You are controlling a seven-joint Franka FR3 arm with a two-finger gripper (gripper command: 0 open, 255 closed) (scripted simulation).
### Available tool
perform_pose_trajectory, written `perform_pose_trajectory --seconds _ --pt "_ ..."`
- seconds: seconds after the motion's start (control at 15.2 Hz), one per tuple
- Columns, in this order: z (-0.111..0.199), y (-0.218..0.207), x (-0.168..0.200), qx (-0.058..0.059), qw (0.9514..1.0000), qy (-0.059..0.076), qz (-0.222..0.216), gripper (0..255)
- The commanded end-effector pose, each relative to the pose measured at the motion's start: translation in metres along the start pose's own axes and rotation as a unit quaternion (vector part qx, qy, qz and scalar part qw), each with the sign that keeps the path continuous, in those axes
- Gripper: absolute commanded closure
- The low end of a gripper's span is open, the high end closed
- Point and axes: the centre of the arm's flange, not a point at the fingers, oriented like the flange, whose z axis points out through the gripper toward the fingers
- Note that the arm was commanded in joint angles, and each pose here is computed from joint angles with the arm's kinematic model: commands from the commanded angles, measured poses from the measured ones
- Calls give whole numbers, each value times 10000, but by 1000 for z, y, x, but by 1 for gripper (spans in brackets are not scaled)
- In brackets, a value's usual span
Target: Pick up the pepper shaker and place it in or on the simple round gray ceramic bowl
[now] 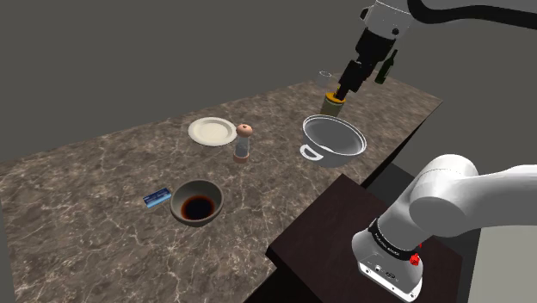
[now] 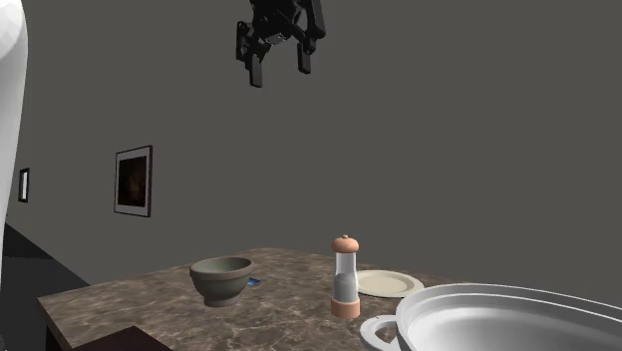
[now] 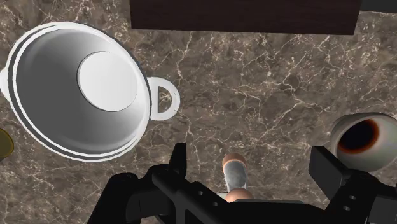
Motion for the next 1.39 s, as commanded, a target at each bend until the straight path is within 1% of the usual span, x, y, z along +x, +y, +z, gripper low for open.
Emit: perform_pose_trajectory --seconds 0.0,1.32 --pt "0 0 0 0 10000 0 0 0" --pt "191 -61 179 -592 9982 -21 -42 0"
